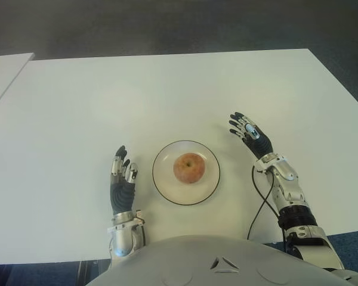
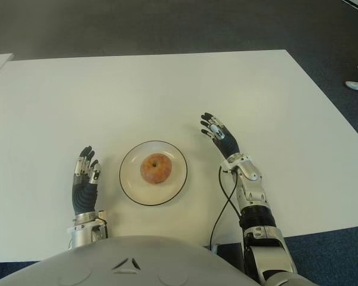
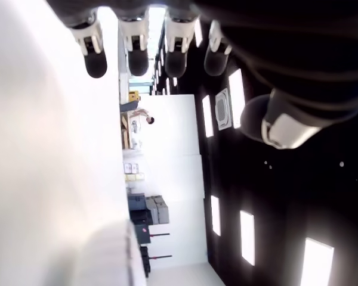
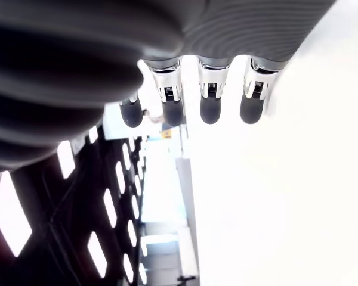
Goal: Put the apples into the plate.
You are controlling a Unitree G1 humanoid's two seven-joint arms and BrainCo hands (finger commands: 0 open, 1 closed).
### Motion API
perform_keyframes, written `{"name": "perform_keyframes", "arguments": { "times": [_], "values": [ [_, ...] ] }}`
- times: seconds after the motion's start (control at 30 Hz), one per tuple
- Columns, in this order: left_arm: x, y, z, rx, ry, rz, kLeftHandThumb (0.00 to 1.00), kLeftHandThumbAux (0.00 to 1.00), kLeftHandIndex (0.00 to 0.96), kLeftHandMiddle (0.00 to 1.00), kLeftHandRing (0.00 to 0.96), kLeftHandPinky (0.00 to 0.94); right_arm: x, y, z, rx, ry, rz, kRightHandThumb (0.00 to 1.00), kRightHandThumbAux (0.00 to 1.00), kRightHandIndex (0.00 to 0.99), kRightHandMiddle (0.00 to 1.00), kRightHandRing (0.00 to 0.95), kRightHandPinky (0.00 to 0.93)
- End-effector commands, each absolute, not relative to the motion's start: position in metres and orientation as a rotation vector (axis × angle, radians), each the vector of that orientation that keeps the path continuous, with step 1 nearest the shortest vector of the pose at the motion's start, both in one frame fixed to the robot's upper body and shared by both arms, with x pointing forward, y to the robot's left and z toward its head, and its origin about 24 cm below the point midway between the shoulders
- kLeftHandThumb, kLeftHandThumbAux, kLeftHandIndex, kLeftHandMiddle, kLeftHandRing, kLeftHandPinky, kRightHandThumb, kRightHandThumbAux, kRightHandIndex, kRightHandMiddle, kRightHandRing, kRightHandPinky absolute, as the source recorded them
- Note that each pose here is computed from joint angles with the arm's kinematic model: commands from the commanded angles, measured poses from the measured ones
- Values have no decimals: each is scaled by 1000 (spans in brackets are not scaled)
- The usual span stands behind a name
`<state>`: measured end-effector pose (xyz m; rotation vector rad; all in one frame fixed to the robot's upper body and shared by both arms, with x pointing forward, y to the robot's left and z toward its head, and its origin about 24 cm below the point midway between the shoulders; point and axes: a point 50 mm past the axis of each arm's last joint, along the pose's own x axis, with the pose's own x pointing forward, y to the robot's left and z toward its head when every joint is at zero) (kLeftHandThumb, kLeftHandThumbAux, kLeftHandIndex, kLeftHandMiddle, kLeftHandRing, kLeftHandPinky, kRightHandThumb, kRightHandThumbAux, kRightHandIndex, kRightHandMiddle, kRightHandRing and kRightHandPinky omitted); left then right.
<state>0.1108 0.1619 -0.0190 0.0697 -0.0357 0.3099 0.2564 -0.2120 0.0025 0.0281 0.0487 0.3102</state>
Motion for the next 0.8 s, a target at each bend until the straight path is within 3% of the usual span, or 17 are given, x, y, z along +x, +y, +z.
{"name": "perform_keyframes", "arguments": {
  "times": [0.03, 0.27, 0.47, 0.8],
  "values": [
    [112, 166, -23, 95, -31, 311, 44, 433, 0, 0, 0, 0, 249, -217, -5, 7, 44, 297, 79, 405, 55, 57, 23, 38],
    [113, 171, -27, 93, -17, 306, 50, 447, 0, 0, 0, 0, 232, -221, -21, -2, 39, 278, 115, 443, 69, 61, 30, 67],
    [114, 171, -29, 92, -3, 297, 53, 447, 0, 0, 0, 0, 216, -201, -40, 5, 52, 274, 152, 485, 89, 74, 45, 80],
    [115, 170, -30, 107, 6, 283, 53, 437, 0, 0, 0, 17, 219, -194, -44, 33, 51, 258, 176, 530, 112, 90, 58, 79]
  ]
}}
